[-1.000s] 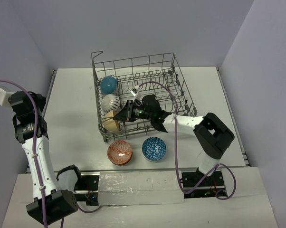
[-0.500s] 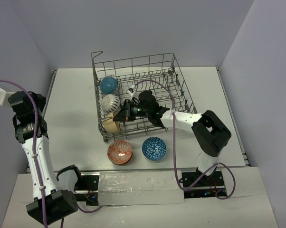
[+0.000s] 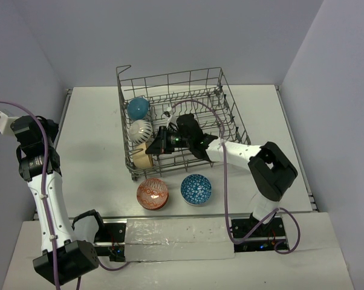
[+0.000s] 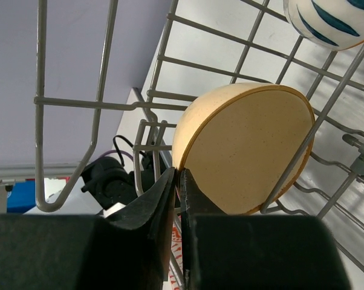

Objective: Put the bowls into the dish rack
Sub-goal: Turn the bowl upside down over the dish rack.

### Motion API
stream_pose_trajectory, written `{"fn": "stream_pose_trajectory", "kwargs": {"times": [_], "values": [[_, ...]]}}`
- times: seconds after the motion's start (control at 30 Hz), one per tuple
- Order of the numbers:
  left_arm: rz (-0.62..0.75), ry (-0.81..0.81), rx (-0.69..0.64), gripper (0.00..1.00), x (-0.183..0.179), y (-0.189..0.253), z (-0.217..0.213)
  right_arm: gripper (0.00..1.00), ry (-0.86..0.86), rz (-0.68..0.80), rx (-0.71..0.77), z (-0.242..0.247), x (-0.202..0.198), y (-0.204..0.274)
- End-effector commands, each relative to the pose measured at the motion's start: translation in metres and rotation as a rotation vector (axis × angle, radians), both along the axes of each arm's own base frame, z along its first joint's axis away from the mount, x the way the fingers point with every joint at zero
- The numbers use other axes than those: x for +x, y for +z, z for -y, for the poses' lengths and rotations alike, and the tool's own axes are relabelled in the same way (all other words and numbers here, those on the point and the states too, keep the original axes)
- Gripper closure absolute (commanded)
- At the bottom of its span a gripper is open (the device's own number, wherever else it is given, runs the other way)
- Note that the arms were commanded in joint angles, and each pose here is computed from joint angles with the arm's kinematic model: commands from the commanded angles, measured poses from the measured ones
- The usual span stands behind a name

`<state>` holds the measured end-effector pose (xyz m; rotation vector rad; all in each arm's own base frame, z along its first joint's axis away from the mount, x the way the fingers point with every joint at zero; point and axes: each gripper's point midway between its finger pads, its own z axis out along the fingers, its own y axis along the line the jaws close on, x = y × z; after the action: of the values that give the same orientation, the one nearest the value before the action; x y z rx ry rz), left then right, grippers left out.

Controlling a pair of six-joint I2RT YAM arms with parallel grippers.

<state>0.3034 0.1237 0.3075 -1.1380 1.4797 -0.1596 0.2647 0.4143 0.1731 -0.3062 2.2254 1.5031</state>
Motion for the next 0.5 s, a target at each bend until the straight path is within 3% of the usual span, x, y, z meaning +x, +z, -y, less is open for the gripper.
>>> {"fn": "stream_pose_trajectory", "kwargs": {"times": [0.0, 0.27, 0.47], "values": [[0.029, -0.001, 0.037, 0.78, 0.002, 0.013, -0.001, 0.82, -0.050, 0.082, 0.013, 0.008, 0.017, 0.028], [0.029, -0.006, 0.039, 0.78, 0.003, 0.013, 0.000, 0.70, -0.073, 0.082, -0.027, 0.016, 0.022, 0.018], [0.029, -0.012, 0.036, 0.78, 0.003, 0.012, 0.001, 0.68, -0.096, 0.095, -0.081, 0.023, 0.026, 0.014]]}}
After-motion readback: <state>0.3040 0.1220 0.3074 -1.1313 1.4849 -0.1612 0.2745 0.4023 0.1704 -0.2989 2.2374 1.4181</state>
